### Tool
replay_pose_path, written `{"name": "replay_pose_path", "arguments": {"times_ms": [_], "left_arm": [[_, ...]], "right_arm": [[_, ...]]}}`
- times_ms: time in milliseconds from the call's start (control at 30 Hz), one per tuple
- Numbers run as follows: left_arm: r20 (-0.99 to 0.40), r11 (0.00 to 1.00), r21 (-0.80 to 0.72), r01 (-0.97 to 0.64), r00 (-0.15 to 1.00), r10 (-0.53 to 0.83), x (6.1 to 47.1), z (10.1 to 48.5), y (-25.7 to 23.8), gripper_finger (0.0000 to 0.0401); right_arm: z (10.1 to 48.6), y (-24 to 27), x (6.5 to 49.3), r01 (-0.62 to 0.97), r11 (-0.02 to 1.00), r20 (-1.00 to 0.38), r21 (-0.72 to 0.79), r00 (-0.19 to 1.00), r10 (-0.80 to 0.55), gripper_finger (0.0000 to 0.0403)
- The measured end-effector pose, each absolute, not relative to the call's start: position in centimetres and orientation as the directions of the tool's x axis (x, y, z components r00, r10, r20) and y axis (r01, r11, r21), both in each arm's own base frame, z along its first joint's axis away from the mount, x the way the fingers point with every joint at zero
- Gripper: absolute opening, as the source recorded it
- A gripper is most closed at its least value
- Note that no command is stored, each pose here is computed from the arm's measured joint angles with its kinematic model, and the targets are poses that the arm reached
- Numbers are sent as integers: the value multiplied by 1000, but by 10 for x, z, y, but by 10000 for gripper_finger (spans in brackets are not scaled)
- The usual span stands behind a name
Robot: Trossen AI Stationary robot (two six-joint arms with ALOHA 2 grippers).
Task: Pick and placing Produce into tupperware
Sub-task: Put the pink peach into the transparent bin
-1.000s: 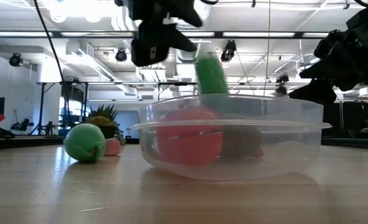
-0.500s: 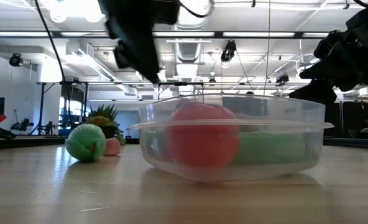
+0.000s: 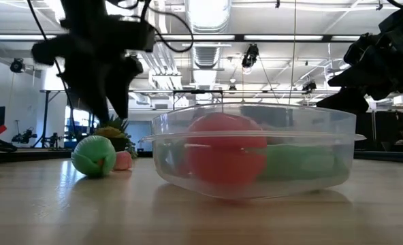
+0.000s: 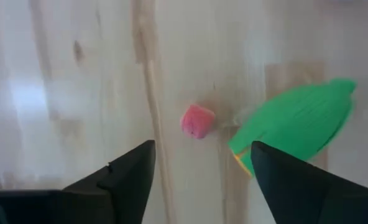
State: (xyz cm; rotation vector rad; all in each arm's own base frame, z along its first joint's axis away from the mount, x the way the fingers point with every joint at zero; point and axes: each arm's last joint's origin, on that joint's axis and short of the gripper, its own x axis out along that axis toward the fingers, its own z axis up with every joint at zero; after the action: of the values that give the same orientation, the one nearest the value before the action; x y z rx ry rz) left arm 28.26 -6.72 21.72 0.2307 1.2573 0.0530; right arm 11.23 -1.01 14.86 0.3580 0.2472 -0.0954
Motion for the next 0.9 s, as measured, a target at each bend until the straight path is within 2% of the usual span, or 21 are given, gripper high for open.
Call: {"name": "replay_pose_path", "arguments": {"times_ms": [133,333,467,567,900], "left_arm": [[-924,969,213,125,349,158,284,205,-67,253],[-911,971,209,118,385,149,287,197,-65,229],[-922,971,209,115,356,156,286,191,-60,205],[-910,975,203,90,386,154,288,189,-56,192],[-937,989,130,71,335,99,281,174,-43,187]], "right_arm": [[149,-10,112,136,933,-255,335,966,-49,327],[149,-10,112,136,932,-256,335,966,-49,327],[149,-10,112,136,933,-256,335,965,-48,327],[149,-10,112,136,932,-256,335,966,-49,327],[149,-10,112,136,933,-256,335,966,-49,327]]}}
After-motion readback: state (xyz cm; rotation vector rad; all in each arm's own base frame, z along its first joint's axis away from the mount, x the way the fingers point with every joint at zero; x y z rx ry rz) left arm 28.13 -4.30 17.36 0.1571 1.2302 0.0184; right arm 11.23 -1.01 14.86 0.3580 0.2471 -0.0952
